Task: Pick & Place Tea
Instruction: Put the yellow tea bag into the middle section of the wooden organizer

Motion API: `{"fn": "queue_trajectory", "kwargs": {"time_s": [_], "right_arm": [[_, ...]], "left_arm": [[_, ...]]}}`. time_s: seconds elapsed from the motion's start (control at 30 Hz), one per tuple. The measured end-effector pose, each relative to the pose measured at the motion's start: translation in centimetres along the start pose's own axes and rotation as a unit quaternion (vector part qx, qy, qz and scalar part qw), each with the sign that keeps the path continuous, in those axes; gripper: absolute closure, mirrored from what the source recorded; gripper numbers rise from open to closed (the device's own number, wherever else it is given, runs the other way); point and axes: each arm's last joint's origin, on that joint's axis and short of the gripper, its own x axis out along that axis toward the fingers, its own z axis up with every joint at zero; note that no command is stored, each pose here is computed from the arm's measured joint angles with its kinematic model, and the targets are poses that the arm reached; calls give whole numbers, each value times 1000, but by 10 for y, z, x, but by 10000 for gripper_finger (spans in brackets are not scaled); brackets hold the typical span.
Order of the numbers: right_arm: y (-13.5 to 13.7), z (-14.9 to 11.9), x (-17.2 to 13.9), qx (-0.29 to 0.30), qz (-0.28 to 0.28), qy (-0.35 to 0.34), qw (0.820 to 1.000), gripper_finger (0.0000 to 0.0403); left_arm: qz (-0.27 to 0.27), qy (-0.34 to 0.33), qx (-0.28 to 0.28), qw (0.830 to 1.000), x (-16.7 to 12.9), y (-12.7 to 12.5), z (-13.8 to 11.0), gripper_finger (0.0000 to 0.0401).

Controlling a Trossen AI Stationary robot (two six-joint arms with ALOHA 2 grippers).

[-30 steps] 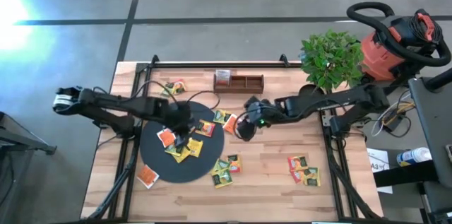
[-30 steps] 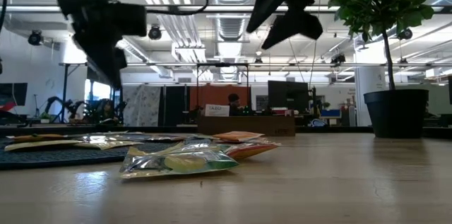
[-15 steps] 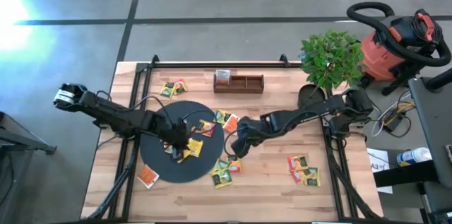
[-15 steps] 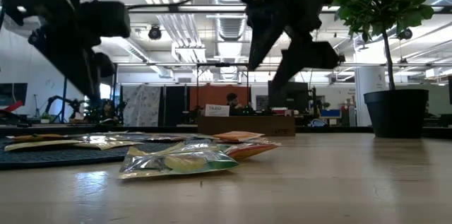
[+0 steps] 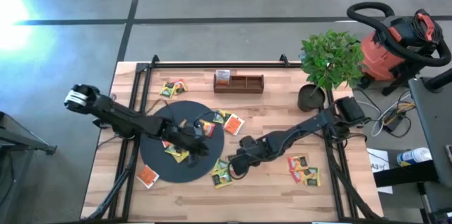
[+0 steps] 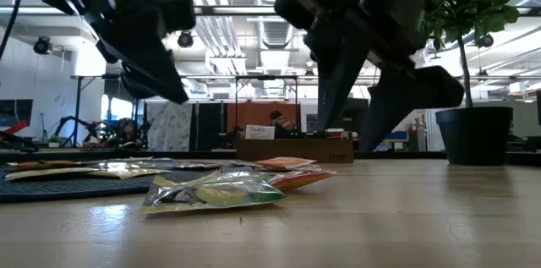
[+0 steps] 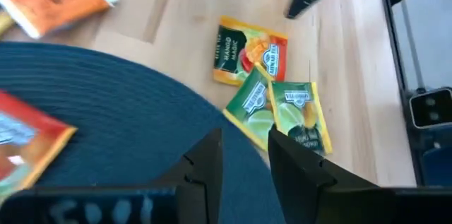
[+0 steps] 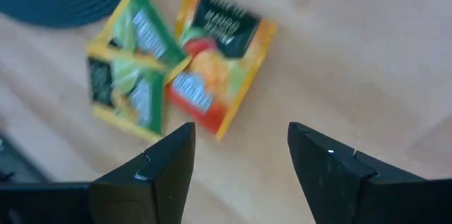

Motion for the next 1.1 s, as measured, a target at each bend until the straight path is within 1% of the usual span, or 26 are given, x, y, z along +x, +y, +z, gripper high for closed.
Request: {"fn": "queue_trajectory", "kwargs": {"time_s": [0.1, 0.17, 0.23, 0.37, 0.43, 0.5, 0.6, 0.77, 0.9, 1.1], "right_arm": [[-5, 4, 3, -18, -12, -23, 1000, 179], [-11, 8, 6, -26, -21, -23, 999, 179], [-19, 11, 11, -21, -25, -16, 999, 179], [-29, 10, 24, -11, 29, -18, 999, 179], [-29, 9, 27, 2, 70, -23, 997, 179], [-34, 8, 29, 14, 89, -26, 996, 179], [-40, 6, 31, 21, 108, -27, 994, 179], [-44, 5, 33, 16, 121, -27, 992, 179], [-41, 6, 33, 11, 138, -28, 990, 181], [-41, 5, 34, -7, 140, -24, 990, 203]], "left_arm": [[7, 8, -22, 1000, 20, -5, 2, 293], [16, 19, -40, 999, 34, -7, 4, 293], [22, 28, -50, 998, 49, -10, 7, 293], [34, 43, -77, 996, 76, -14, 13, 293], [37, 46, -91, 994, 86, -16, 16, 293], [39, 48, -102, 993, 95, -19, 19, 293], [40, 52, -113, 991, 104, -23, 20, 293], [44, 61, -127, 989, 114, -25, 15, 293], [57, 70, -139, 986, 114, -25, 12, 293], [73, 49, -132, 987, 114, -24, 14, 293]]}}
